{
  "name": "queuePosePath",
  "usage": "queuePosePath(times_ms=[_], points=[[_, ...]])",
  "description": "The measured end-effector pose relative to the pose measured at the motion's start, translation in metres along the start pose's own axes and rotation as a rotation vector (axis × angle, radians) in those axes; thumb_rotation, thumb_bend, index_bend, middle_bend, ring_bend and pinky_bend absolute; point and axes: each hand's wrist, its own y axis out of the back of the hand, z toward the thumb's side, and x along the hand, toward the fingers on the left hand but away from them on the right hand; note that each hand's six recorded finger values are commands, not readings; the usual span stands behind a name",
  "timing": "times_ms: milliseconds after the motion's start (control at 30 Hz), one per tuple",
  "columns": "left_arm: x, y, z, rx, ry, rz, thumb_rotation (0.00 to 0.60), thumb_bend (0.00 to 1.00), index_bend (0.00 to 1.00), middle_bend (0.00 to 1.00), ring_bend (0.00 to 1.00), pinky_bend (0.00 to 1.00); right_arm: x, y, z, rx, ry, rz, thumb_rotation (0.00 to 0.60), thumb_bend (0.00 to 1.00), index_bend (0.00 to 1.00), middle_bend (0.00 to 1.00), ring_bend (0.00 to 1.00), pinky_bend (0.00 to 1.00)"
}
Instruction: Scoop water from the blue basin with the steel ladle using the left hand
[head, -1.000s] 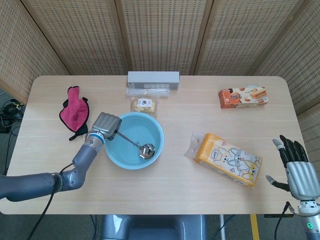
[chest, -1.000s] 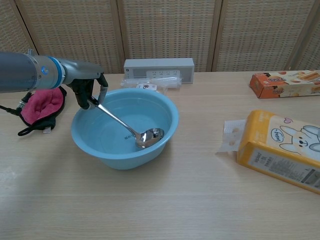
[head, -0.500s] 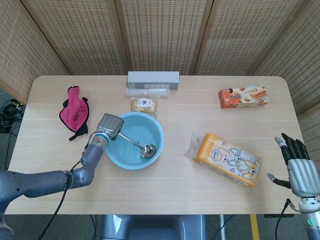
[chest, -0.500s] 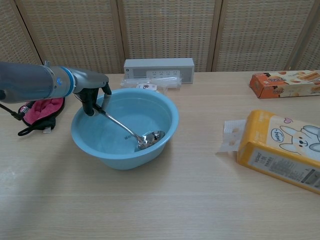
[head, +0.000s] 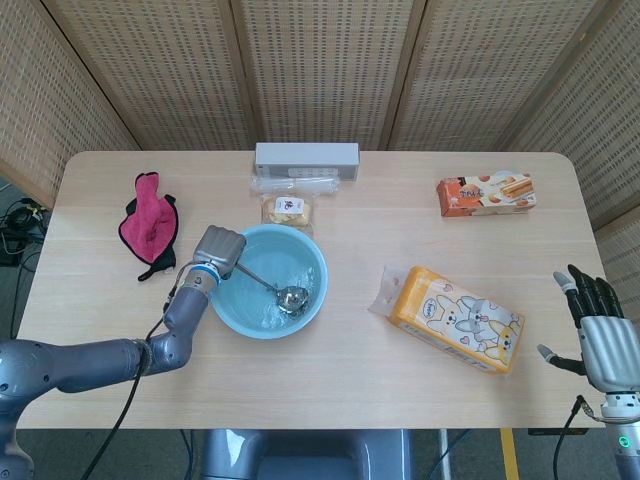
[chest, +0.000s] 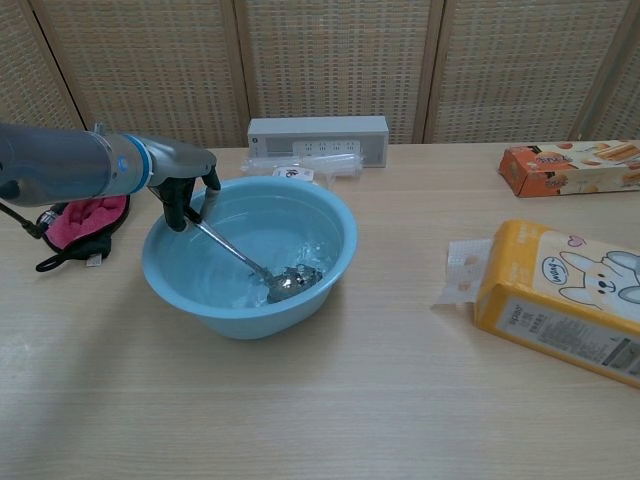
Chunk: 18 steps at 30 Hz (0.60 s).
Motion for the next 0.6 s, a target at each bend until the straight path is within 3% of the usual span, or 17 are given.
queuePosePath(times_ms=[600], points=[[-0.014,0.030,-0.015,-0.053,-0.007,0.040,0.600,0.86,1.00,0.99,0.96,1.00,0.000,-0.002,0.002,0.003,0.006,0.005,0.600,0.00,0.00,0.00,0.00,0.00]])
